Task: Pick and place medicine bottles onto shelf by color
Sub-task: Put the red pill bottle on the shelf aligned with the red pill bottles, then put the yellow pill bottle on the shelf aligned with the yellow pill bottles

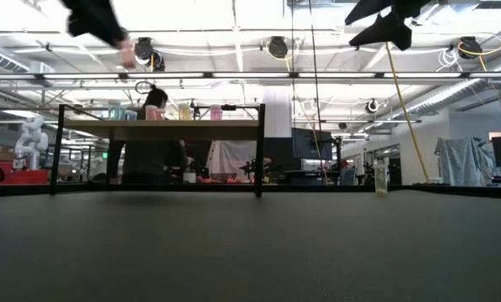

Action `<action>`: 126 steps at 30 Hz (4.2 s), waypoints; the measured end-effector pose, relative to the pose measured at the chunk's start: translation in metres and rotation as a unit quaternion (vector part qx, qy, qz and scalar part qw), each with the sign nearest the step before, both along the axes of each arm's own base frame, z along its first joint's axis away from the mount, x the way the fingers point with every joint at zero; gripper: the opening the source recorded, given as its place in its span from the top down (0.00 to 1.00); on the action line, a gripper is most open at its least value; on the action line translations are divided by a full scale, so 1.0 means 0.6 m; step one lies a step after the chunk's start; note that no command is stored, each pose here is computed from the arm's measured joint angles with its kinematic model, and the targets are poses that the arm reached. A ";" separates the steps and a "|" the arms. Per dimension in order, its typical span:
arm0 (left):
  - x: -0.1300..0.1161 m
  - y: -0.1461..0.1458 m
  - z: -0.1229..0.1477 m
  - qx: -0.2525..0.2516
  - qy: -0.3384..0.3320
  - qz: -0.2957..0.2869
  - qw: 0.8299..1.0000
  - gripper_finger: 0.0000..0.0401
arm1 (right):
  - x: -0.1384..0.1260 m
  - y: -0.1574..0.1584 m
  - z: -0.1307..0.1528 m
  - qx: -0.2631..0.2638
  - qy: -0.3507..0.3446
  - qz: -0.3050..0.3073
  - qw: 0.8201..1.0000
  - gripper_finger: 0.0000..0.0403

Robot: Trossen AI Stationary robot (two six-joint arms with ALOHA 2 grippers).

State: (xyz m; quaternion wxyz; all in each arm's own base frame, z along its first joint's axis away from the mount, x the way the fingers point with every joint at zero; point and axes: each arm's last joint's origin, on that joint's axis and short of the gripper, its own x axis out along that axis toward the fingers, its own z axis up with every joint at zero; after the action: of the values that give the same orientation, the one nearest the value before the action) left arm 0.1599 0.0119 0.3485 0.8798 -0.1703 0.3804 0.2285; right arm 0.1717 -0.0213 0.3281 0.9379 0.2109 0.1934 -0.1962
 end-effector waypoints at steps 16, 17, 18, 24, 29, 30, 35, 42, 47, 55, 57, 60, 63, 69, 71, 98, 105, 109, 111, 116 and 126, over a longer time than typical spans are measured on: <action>0.013 0.250 0.010 0.025 0.105 0.107 0.988 0.70 | -0.006 -0.036 0.002 -0.009 -0.003 -0.056 0.998 0.44; 0.013 0.256 0.004 0.026 0.112 0.105 0.988 0.70 | -0.006 -0.036 0.001 -0.008 0.000 -0.057 0.998 0.44; 0.013 0.261 -0.001 0.027 0.117 0.103 0.987 0.70 | -0.007 -0.036 0.000 -0.008 0.002 -0.057 0.998 0.44; 0.011 0.279 -0.028 0.013 0.143 0.106 0.984 0.70 | -0.009 -0.036 -0.003 -0.006 0.016 -0.057 0.998 0.44; 0.007 0.284 -0.040 0.006 0.151 0.110 0.982 0.70 | -0.009 -0.036 -0.004 -0.012 0.022 -0.054 0.998 0.44; 0.007 0.284 -0.041 0.006 0.151 0.110 0.982 0.70 | -0.009 -0.036 -0.004 -0.013 0.022 -0.053 0.998 0.44; 0.006 0.282 -0.057 -0.005 0.162 0.107 0.981 0.70 | -0.010 -0.040 -0.004 -0.016 0.024 -0.059 0.998 0.44; 0.009 0.285 -0.060 -0.003 0.149 0.115 0.982 0.70 | -0.012 -0.048 -0.005 -0.009 0.023 -0.062 0.998 0.44; 0.010 0.286 -0.060 0.000 0.145 0.116 0.983 0.70 | -0.013 -0.051 -0.005 -0.003 0.021 -0.059 0.998 0.44; 0.010 0.286 -0.060 0.000 0.145 0.115 0.983 0.69 | -0.013 -0.051 -0.005 -0.005 0.022 -0.058 0.998 0.44; 0.011 0.286 -0.060 -0.005 0.140 0.112 0.984 0.67 | -0.013 -0.051 -0.005 -0.006 0.022 -0.057 0.998 0.44; 0.011 0.285 -0.060 -0.006 0.139 0.112 0.984 0.59 | -0.013 -0.051 -0.005 -0.007 0.023 -0.057 0.998 0.44; 0.011 0.285 -0.060 -0.006 0.139 0.112 0.984 0.50 | -0.013 -0.051 -0.005 -0.007 0.023 -0.057 0.998 0.44; 0.008 0.282 -0.023 0.001 0.134 0.106 0.985 0.35 | -0.013 -0.050 -0.005 0.002 0.020 -0.048 0.999 0.44; 0.004 0.277 0.008 0.015 0.131 0.095 0.987 0.31 | -0.013 -0.050 -0.005 0.004 0.019 -0.048 0.999 0.44; 0.231 0.220 0.084 0.147 -0.252 -0.099 0.951 0.40 | -0.047 -0.051 0.007 0.008 -0.011 -0.172 0.985 0.44; 0.379 0.211 0.022 0.136 -0.304 -0.142 0.932 0.34 | -0.058 -0.047 0.021 0.006 -0.051 -0.172 0.984 0.44; 0.458 0.201 -0.023 0.149 -0.304 -0.159 0.928 0.30 | -0.074 -0.043 0.040 0.000 -0.107 -0.170 0.980 0.44; 0.498 0.190 -0.048 0.164 -0.298 -0.169 0.925 0.28 | -0.083 -0.040 0.047 0.002 -0.128 -0.171 0.977 0.44; 0.584 0.162 -0.096 0.187 -0.276 -0.199 0.921 0.26 | -0.105 -0.032 0.055 0.012 -0.156 -0.161 0.974 0.44; 0.657 0.150 -0.139 0.189 -0.282 -0.224 0.913 0.25 | -0.108 -0.036 0.063 -0.032 -0.166 -0.206 0.964 0.44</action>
State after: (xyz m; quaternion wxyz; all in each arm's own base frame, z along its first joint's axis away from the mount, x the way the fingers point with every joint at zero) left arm 0.5539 0.1019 0.2653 0.9944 0.0316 0.0938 0.0361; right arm 0.1068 -0.0432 0.3660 0.9026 0.2454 -0.0193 -0.3531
